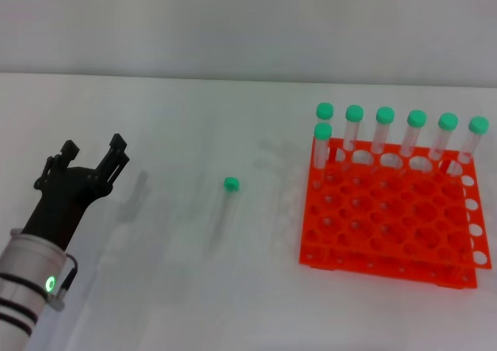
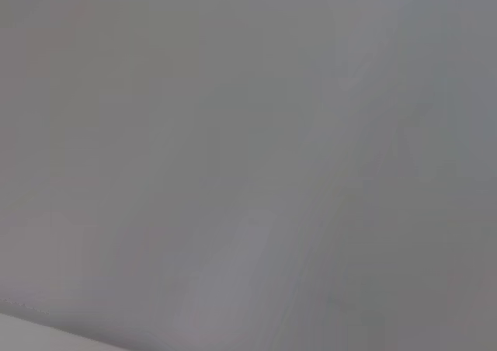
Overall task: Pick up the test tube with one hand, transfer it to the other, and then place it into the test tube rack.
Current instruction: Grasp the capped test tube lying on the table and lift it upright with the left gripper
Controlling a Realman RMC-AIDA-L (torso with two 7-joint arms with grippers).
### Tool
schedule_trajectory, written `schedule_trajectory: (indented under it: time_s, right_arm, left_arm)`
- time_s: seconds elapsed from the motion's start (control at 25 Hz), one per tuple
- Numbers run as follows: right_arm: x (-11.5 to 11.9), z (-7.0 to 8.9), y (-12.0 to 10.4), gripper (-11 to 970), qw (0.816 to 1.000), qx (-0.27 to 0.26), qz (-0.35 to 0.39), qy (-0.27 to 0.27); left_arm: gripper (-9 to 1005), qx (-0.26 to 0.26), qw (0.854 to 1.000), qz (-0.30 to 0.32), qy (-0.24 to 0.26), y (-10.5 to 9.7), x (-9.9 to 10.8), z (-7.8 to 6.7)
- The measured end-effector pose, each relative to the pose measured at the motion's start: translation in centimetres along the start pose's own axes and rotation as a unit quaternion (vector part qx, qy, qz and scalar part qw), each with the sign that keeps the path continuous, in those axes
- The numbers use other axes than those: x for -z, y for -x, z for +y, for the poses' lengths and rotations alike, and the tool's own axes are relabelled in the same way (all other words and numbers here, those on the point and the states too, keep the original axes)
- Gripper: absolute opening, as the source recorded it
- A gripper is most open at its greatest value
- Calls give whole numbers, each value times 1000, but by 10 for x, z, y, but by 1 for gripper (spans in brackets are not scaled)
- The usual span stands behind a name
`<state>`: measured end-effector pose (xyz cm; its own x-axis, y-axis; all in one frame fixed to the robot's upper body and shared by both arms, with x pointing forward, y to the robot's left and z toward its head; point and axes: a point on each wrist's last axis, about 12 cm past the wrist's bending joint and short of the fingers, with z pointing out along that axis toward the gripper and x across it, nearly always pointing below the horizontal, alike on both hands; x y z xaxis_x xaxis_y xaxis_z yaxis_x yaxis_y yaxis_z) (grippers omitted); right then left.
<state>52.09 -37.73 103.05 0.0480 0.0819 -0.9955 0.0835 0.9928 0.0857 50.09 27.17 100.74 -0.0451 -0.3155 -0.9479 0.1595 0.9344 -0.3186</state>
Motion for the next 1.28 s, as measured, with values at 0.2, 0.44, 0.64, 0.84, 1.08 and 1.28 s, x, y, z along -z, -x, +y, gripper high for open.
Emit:
schedule_trajectory:
  time_s: [0.2,0.44,0.64,0.84,1.08,1.28]
  right_arm:
    - [-1,0,1,767,1000,1,-1,0]
    - [-2,0,2,766,1000,2,-2,1]
    - [-2,0,1,766,1000,3,-1,-1]
    - [-1,-5,2,766,1000,7,1,-7]
    - [0,-8,2,766,1000,10,0,-11]
    - [-1,-8,3,766,1000,10,-1,-10]
  left_arm:
    - [893,23,1000,13,-10,10,-23,7]
    - [892,22,995,58,-82,31,-55,14]
    - [891,21,985,89,-146,55,-82,12]
    - [890,18,971,133,-197,81,-107,10]
    - [889,18,941,263,-215,111,-136,10]
    - [888,4,912,352,-211,148,-151,6]
